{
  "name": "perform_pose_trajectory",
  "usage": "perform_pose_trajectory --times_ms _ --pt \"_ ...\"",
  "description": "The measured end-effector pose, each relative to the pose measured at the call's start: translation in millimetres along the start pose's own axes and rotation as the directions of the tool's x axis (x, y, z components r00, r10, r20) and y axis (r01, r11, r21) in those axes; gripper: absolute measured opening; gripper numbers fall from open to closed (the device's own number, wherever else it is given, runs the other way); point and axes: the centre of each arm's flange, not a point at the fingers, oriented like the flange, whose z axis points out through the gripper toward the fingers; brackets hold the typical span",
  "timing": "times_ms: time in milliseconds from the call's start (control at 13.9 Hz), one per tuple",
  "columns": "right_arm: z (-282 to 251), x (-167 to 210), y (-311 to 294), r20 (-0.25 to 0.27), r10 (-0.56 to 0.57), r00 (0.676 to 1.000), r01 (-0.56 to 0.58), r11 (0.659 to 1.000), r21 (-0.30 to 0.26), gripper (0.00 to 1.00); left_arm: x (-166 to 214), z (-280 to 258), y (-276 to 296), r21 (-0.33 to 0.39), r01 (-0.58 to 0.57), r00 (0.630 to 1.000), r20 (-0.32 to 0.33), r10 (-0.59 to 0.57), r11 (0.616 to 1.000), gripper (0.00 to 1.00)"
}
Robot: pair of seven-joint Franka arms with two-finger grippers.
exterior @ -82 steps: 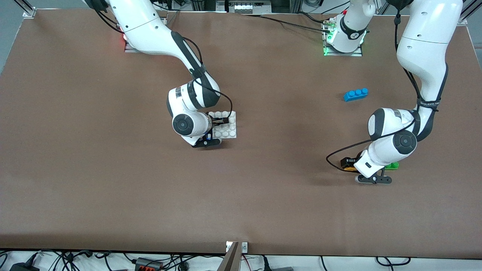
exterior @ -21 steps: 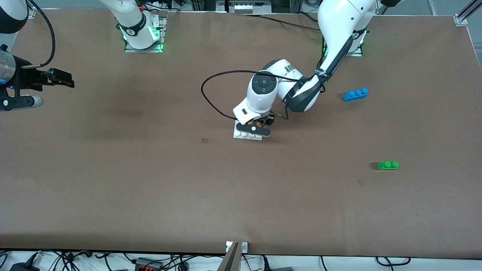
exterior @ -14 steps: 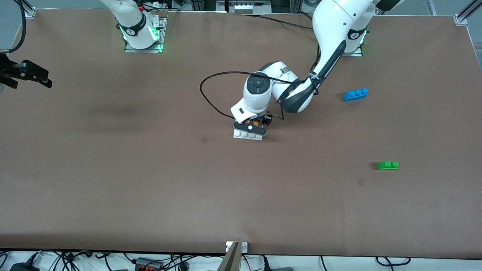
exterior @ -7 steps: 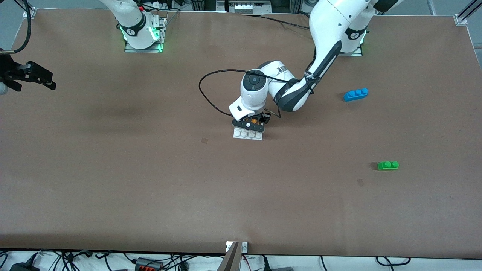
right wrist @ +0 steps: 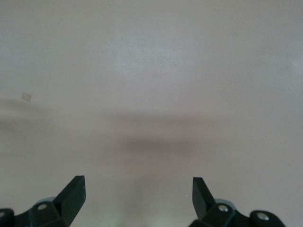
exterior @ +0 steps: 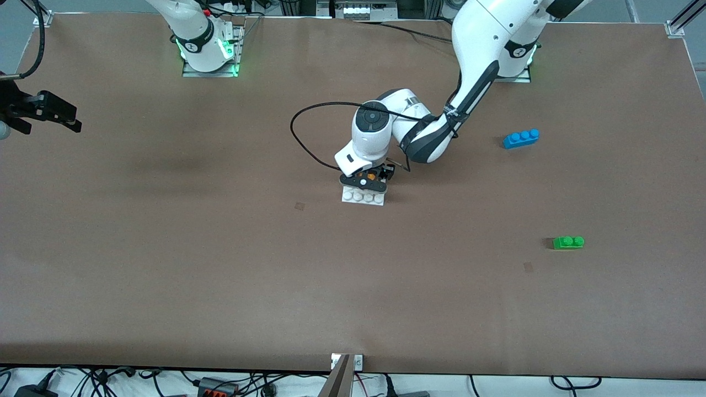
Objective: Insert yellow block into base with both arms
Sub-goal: 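Press the yellow block down onto the base studs with the left gripper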
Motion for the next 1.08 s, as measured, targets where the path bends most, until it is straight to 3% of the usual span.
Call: perform_pose_trajectory --times_ms 1075 --pt "0.1 0.0 0.2 0.000 0.001 1.000 -0.001 1.000 0.000 1.00 -1.7 0.9 2.9 -0.004 0.052 0.999 0.001 -0.052 0.999 0.69"
